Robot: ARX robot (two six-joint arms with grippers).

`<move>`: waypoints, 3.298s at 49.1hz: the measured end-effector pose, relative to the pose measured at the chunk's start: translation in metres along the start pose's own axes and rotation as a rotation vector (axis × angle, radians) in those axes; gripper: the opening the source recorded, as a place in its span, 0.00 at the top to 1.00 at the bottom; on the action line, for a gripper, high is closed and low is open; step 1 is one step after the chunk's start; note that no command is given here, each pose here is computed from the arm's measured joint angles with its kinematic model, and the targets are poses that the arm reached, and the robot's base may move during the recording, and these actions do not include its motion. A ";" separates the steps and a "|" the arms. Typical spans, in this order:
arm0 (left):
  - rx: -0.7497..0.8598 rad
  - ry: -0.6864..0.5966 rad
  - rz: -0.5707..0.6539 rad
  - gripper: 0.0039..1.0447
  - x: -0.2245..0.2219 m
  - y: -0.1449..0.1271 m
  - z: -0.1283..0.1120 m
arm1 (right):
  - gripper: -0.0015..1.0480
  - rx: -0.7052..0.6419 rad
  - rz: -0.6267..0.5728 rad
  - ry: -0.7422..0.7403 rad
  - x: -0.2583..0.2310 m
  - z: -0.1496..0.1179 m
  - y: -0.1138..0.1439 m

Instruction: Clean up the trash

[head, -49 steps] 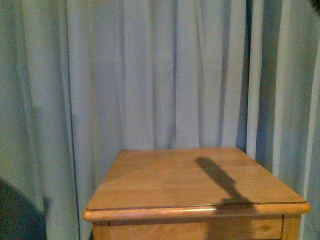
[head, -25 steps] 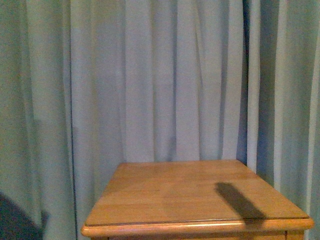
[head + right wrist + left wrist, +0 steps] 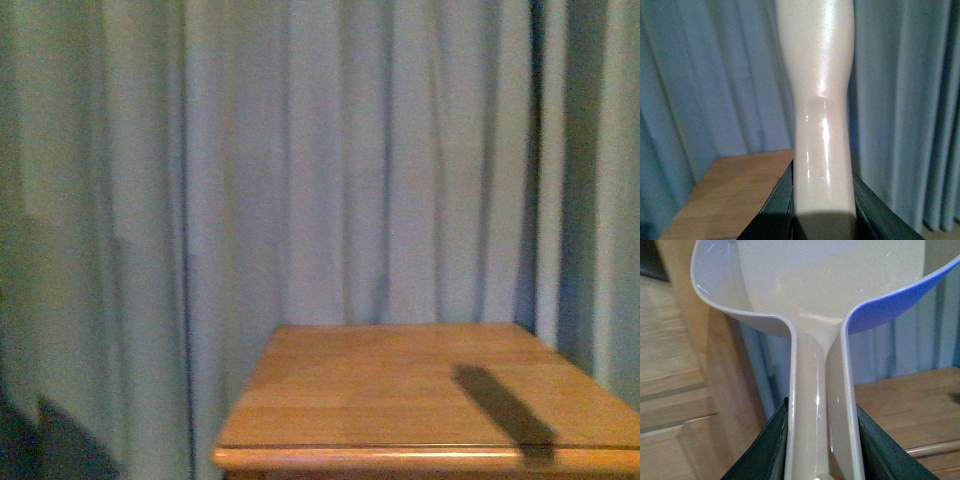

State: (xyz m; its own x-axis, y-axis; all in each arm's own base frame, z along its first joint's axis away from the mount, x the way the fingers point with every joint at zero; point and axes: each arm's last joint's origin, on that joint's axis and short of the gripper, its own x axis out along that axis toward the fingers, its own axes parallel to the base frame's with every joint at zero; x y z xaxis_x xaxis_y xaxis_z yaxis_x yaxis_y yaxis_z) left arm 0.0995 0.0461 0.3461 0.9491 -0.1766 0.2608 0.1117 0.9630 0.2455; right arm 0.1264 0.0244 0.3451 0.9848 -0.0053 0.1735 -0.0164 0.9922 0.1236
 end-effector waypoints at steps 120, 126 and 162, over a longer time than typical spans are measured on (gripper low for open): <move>-0.396 0.650 -0.174 0.73 -0.014 0.045 -0.025 | 0.81 -0.012 0.003 0.010 0.002 -0.002 0.000; -0.416 0.729 -0.255 0.73 -0.022 0.050 -0.048 | 0.81 -0.013 0.007 0.010 0.002 -0.002 0.001; 0.224 0.760 -0.744 0.73 -0.037 0.039 -0.135 | 0.81 -0.013 0.007 0.010 0.002 -0.002 0.000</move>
State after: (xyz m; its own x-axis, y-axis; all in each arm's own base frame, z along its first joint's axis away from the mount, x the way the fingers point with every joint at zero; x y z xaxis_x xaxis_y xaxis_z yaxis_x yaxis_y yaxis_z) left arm 0.1083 0.1181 0.2197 0.6086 -0.4541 -0.6507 0.7511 0.5940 0.2880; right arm 0.1286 0.0251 0.3432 0.9863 0.0023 0.1647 -0.0206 0.9938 0.1095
